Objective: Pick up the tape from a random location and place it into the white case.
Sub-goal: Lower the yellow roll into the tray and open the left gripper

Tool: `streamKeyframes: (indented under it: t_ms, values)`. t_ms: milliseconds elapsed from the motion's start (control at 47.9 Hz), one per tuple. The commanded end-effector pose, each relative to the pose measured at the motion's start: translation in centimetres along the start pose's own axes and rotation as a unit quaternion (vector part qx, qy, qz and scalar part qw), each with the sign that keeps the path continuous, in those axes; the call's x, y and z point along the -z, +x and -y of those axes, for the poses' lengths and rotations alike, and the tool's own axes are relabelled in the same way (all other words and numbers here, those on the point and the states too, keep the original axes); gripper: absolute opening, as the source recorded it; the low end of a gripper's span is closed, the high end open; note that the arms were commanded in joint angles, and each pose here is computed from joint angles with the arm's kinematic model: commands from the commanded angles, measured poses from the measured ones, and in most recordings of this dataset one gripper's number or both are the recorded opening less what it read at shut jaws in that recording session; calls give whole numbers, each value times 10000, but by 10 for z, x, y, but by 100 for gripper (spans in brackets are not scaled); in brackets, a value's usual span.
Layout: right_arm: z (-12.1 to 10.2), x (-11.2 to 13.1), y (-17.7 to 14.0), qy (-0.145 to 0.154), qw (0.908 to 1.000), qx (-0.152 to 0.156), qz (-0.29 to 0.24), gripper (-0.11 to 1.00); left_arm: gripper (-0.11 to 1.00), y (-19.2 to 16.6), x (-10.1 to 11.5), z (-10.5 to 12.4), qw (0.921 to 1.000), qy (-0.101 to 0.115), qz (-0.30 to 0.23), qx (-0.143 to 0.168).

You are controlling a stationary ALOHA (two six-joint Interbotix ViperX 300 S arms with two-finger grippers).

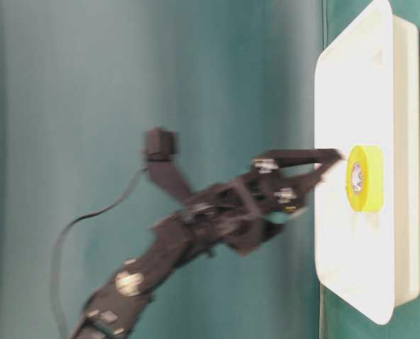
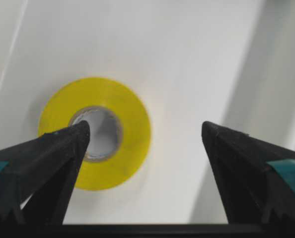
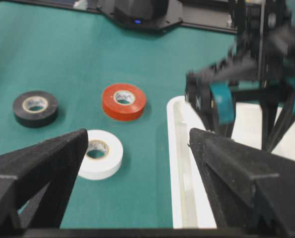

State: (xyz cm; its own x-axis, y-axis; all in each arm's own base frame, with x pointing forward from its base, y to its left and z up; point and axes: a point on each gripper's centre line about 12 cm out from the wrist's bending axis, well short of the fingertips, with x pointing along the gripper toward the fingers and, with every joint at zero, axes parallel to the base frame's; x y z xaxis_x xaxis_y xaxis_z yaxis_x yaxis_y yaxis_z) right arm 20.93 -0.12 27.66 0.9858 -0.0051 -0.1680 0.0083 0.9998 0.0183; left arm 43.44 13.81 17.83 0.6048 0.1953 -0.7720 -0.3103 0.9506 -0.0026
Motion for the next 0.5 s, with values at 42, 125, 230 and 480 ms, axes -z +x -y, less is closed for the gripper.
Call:
streamKeyframes:
  t_ms: [42,125,230,480]
  values:
    - [0,-10,1,9,9999,5,123,91,99,-48,-29,1,9986,10,521,17]
    - [0,-11,1,9,9999,4,138,91,99,-64,-34,2,9979,22,644,22]
    - [0,-11,0,9,9999,5,138,91,99,-70,-34,1,9977,16,674,17]
    - [0,-11,0,9,9999,5,138,91,99,-70,-30,7,9979,61,636,59]
